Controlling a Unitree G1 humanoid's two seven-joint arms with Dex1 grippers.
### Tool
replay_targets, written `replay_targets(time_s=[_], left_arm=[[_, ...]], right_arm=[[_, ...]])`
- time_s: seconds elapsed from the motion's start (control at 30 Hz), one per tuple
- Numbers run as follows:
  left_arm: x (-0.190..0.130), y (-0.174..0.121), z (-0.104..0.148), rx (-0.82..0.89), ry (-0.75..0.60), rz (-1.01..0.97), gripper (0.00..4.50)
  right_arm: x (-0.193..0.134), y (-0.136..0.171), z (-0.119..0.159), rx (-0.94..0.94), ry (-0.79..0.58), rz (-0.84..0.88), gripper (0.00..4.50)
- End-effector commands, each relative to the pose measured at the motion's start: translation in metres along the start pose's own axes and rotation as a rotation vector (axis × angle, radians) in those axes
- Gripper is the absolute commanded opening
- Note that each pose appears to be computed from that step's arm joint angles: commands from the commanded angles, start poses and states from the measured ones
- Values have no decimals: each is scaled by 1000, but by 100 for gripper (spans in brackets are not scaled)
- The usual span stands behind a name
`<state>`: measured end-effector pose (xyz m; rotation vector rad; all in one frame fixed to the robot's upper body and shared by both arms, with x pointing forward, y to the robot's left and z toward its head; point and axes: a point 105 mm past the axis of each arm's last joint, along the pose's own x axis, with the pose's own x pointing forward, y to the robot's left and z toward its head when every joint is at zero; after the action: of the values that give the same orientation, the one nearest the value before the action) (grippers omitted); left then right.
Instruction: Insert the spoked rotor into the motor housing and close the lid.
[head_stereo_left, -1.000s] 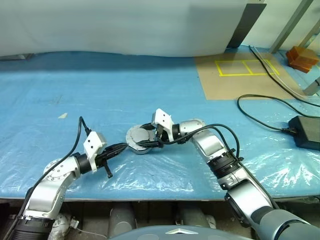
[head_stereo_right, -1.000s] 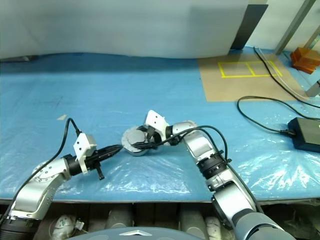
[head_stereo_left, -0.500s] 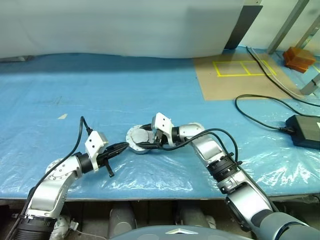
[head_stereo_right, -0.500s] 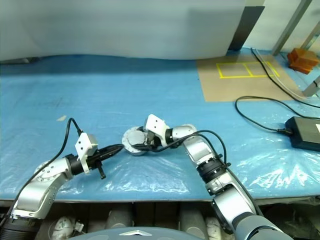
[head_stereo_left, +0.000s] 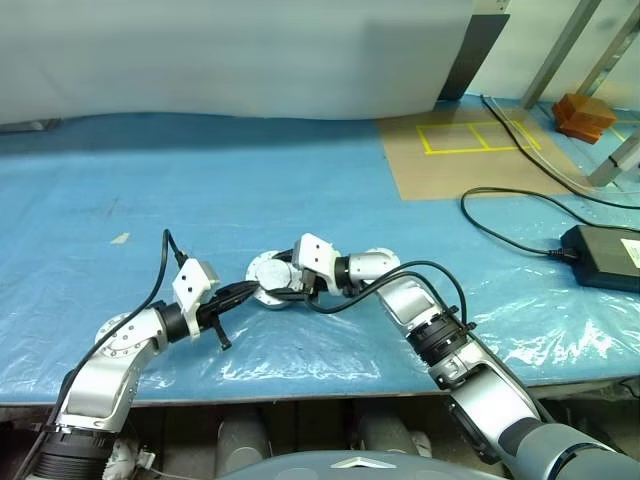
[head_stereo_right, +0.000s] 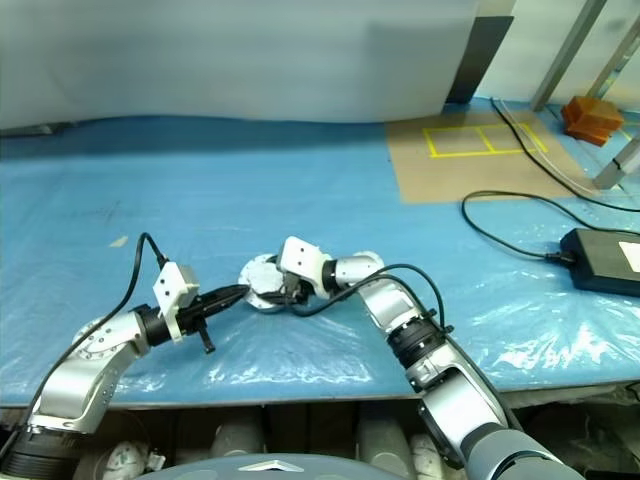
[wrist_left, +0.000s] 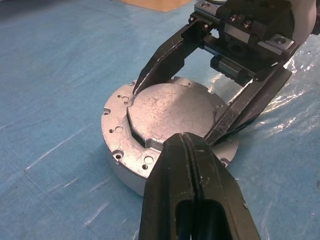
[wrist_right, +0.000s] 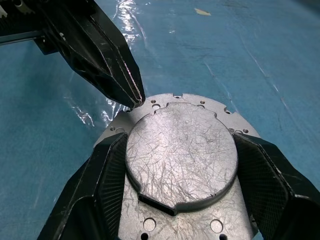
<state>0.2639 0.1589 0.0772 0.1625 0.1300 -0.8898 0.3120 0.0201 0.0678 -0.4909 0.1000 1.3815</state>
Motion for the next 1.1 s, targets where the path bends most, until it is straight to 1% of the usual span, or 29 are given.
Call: replay_targets(time_s=[0.03,0.23,0.4,0.7,0.8,0.87,0.93,0.97,1.0,1.1], left_arm=[[3,0,5,25,-22,-1,0],[5,1,2,27,-15,-4,0],[8,5,-15,51,69,21,0],[15,3,-23,73,88,1,0],[15,3,-25,78,90,2,0],[15,3,-25,81,91,1,0],[16,3,-25,83,89,1,0],[16,3,-25,84,88,0,0],[16,4,-25,85,87,-1,0],[16,4,-24,87,85,-3,0]], right_arm=[[-1,18,-61,128,227,13,295],[-2,12,-54,180,200,8,295],[-3,8,-50,192,183,2,295],[-6,14,-49,200,181,20,295],[-7,16,-43,194,143,37,295],[-8,17,-34,201,101,56,367],[-10,17,-23,238,53,80,430],[-12,17,-19,264,37,89,449],[-15,14,-13,265,7,90,449],[-23,-3,-1,167,-30,41,449]])
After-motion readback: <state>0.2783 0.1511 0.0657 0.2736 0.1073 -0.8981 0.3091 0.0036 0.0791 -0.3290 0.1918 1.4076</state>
